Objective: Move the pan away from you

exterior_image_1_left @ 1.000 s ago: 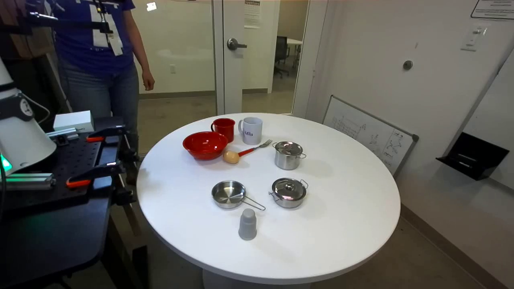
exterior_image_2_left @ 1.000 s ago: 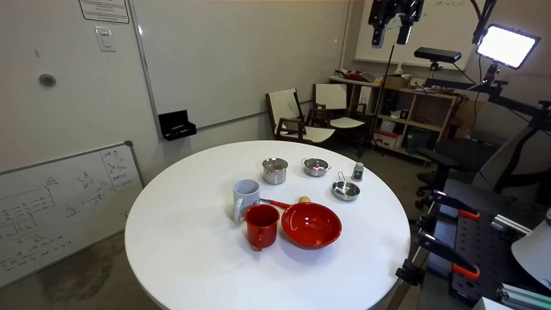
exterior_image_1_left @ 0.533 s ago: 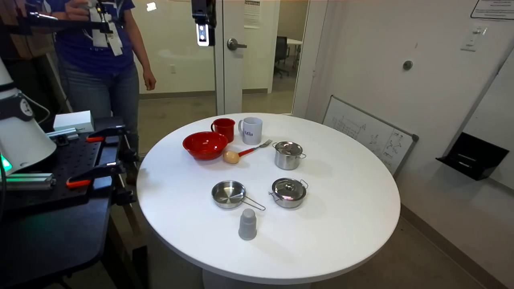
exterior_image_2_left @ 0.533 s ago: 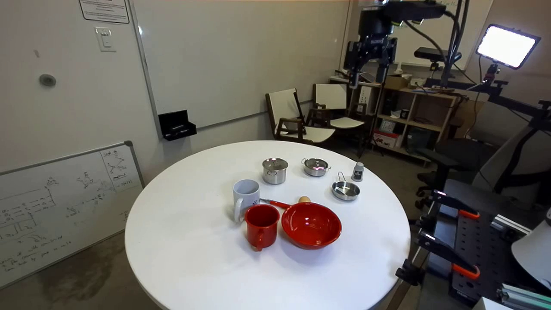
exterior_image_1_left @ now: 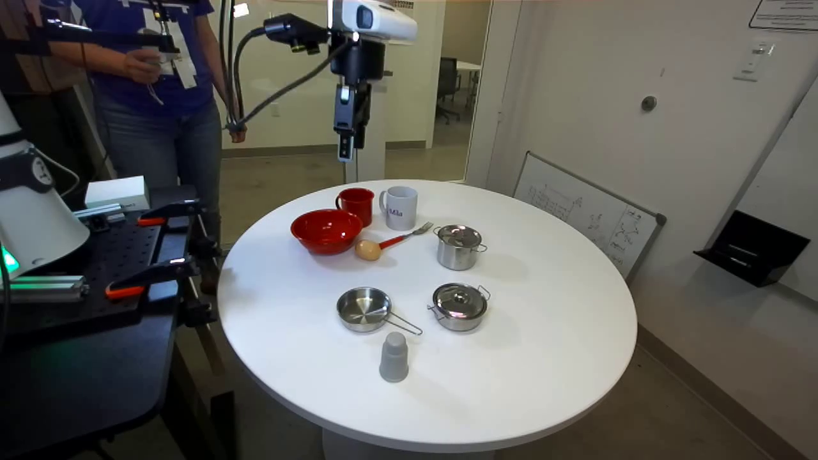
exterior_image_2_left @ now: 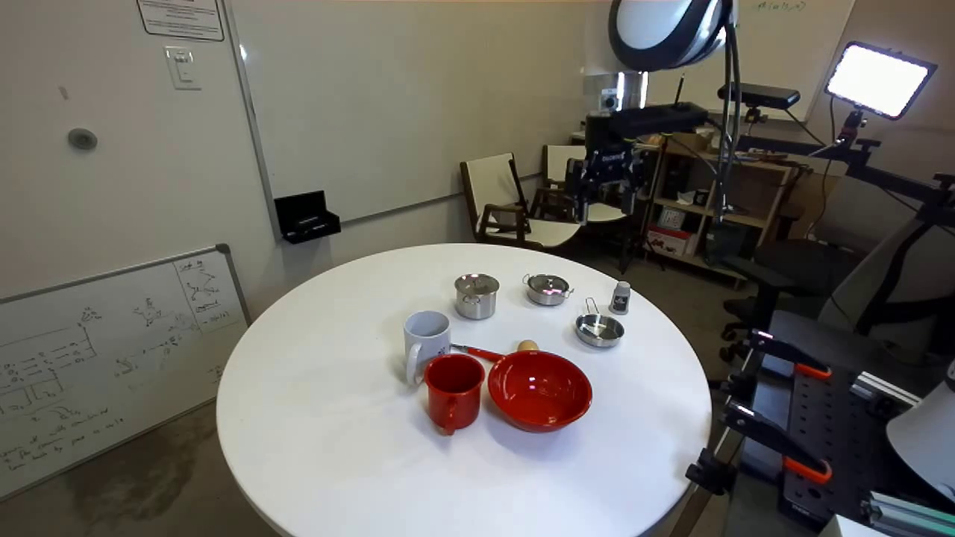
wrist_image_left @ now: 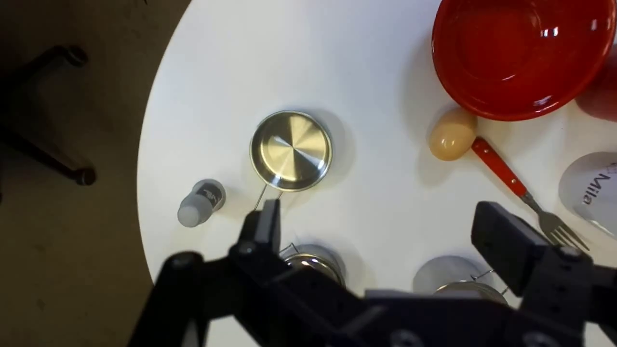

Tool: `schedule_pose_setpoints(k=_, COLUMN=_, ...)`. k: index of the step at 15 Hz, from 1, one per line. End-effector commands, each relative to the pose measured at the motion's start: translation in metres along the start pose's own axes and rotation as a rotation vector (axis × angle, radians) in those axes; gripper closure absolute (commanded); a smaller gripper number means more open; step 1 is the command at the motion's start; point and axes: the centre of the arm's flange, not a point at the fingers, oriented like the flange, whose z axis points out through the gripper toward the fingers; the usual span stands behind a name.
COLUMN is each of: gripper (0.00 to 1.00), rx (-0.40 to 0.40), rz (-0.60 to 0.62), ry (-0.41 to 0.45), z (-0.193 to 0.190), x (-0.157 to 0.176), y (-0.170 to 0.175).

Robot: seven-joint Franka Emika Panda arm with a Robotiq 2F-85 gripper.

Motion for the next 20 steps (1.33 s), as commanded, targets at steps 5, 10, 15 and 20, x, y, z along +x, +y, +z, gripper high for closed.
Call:
schedule_pose_setpoints(k=5, gripper=0.0, rx=0.043, rz=0.154, ry=-0.171, z=0.095, x=0.041, y=-0.022)
schedule_pose_setpoints(k=10, gripper=0.0, rx=0.051, rz=0.175, ry=-0.227, z=0.135, x=0.046, y=-0.035)
schedule_pose_setpoints(k=15, gripper=0.0, rx=0.038, rz=0.159, ry=-0.232, z=0.135, x=0.037, y=-0.031)
schedule_pose_setpoints(k=20, gripper=0.0, rx=0.047, rz=0.279, ry=-0.148, z=0.15, x=0.047, y=-0.02)
